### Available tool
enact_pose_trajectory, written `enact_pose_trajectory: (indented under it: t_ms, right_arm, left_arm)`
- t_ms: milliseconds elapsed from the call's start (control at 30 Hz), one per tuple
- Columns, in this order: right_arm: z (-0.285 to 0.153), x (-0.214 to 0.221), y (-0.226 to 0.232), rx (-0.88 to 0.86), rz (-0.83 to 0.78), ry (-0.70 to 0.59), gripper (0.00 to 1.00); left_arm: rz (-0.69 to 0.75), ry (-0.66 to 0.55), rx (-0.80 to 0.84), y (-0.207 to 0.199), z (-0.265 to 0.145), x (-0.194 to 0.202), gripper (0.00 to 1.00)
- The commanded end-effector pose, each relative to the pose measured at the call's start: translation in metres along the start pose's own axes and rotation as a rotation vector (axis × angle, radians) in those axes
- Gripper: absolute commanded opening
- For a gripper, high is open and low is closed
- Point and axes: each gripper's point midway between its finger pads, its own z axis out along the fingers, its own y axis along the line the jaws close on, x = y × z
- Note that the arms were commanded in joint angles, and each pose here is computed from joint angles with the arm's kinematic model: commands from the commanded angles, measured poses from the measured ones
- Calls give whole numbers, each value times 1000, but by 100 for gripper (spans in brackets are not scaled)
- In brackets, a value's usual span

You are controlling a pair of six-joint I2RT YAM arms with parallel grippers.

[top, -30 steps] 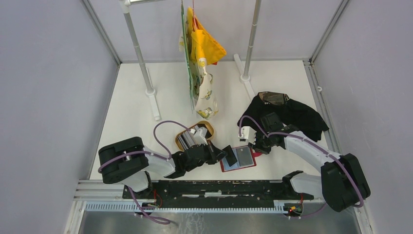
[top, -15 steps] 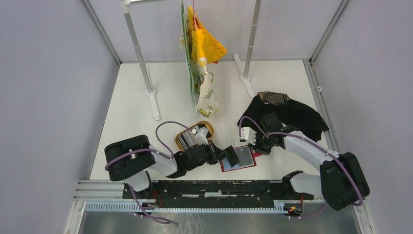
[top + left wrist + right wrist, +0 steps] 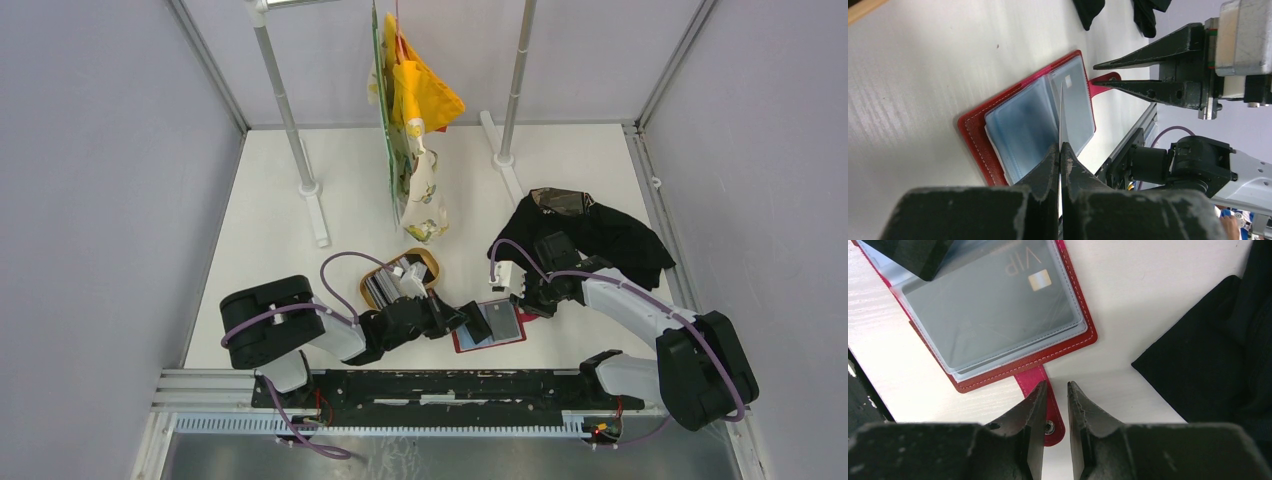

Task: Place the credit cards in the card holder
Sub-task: Insert the credit card into the card holder.

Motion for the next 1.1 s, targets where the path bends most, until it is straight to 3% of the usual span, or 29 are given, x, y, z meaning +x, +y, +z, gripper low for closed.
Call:
enact_pose_trajectory:
  t_ms: [0, 1067]
  right_arm:
    - [1, 0, 0, -3, -15, 2, 27]
    - [6, 12, 4, -26, -4, 51, 26]
  left_arm:
    - [-41, 1, -10, -4, 6, -1, 2]
    - [-53, 54, -15, 1, 15, 10, 2]
